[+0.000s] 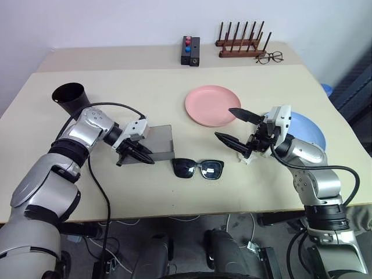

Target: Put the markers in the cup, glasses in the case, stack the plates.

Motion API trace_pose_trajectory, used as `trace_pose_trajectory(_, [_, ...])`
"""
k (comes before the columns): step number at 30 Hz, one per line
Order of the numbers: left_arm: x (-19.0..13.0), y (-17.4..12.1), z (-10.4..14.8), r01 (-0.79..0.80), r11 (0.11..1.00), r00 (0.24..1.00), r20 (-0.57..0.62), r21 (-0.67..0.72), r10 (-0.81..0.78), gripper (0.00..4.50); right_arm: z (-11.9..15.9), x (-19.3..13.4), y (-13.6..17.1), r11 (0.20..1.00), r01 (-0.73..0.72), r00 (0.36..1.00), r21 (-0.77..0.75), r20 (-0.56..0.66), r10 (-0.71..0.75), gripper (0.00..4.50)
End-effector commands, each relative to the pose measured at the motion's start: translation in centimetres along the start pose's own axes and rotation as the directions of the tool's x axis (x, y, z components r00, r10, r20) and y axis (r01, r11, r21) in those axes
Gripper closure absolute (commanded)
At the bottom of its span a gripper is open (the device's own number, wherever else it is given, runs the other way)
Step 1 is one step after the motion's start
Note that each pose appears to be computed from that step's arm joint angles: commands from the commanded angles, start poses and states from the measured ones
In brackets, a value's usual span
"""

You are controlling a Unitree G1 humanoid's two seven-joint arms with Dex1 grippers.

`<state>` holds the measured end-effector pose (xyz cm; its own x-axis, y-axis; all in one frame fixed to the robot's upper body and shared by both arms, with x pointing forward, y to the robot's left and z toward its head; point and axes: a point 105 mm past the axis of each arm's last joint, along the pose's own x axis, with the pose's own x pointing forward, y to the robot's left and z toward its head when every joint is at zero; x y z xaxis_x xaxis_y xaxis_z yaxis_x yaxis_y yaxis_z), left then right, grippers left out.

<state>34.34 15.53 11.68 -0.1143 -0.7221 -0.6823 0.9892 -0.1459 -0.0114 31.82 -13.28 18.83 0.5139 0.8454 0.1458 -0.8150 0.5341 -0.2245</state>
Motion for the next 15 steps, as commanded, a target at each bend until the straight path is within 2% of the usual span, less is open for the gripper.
trace_pose_trajectory(1, [-0.7, 0.1, 1.2, 0.006, 0.996, 1.0, -0.014, 0.084, -0.005, 3.9, 1.5, 0.0, 0.2, 0.999, -0.013, 0.999, -0.05, 0.03, 0.015, 0.12])
trace_pose_trajectory(5, [-0.6, 0.5, 1.2, 0.001, 0.989, 0.999, -0.034, 0.15, 0.005, 3.9, 1.5, 0.1, 0.3, 0.999, -0.013, 0.999, -0.05, 0.028, 0.014, 0.12])
trace_pose_trajectory(9, [-0.8, 1.0, 1.1, -0.026, 0.992, 0.999, -0.025, 0.123, 0.03, 3.9, 1.6, 0.0, 0.4, 0.999, -0.009, 1.0, -0.049, 0.029, 0.01, 0.12])
trace_pose_trajectory(12, [-0.8, 1.2, 1.2, -0.041, 0.994, 0.999, 0.0, 0.104, 0.042, 3.05, 1.5, 0.0, 0.4, 0.999, -0.008, 1.0, -0.049, 0.027, 0.01, 0.12])
trace_pose_trajectory(15, [-0.9, 1.5, 2.0, -0.061, 0.992, 0.997, 0.043, 0.114, 0.057, 1.68, 1.6, 0.1, 0.3, 0.999, -0.008, 1.0, -0.048, 0.028, 0.009, 0.12])
